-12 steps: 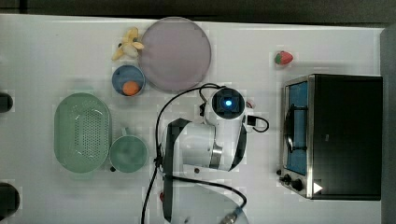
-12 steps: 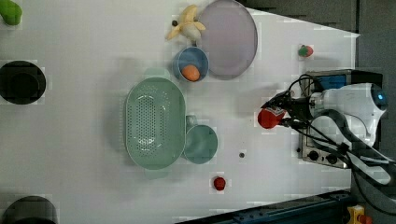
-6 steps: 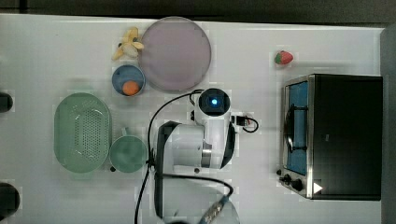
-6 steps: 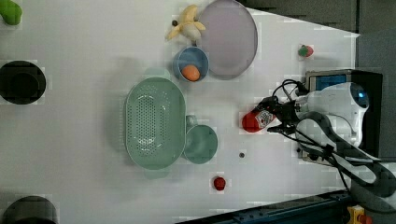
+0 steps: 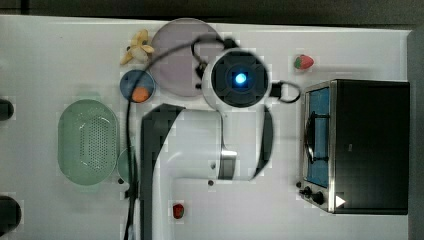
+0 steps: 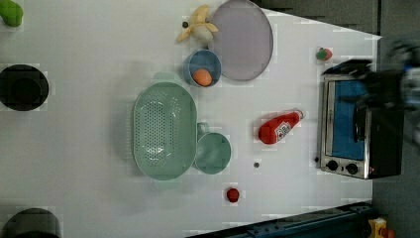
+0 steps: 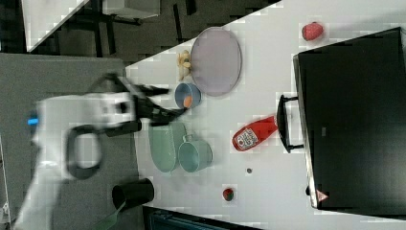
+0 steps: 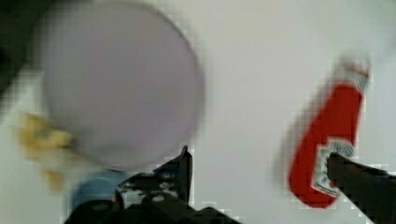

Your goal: Pick Ketchup from oven and place it on table.

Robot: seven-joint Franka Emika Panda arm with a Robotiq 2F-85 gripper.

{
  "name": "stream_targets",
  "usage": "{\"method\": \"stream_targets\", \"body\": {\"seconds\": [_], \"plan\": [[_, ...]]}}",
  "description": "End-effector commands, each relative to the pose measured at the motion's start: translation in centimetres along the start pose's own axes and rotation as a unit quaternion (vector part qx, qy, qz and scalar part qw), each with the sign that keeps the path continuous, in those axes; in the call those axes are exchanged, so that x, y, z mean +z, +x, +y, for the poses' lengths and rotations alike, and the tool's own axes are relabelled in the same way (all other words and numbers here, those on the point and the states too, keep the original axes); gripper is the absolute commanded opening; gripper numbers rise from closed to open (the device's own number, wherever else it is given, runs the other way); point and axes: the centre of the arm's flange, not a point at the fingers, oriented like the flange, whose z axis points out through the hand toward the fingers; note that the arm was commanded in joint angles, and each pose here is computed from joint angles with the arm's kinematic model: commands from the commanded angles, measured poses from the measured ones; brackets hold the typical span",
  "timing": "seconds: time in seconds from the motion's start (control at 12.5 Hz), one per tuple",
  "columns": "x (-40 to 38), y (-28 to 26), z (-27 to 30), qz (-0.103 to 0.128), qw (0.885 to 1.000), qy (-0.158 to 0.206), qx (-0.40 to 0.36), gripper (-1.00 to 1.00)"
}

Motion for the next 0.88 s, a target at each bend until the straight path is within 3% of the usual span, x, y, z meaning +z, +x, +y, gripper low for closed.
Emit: {"method": "stream_targets", "body": {"seconds": [0.08,0.48,0.88], "plan": [[-7.7,0.9,0.1,-0.002,1.0,0.016,0.016,1.0],[-15.9,0.2,-0.3,-0.029,1.0,-0.007,0.007,1.0],[-19.3,-0.3,0.8,-0.032,0.998,-0.053,0.002,1.0]]}}
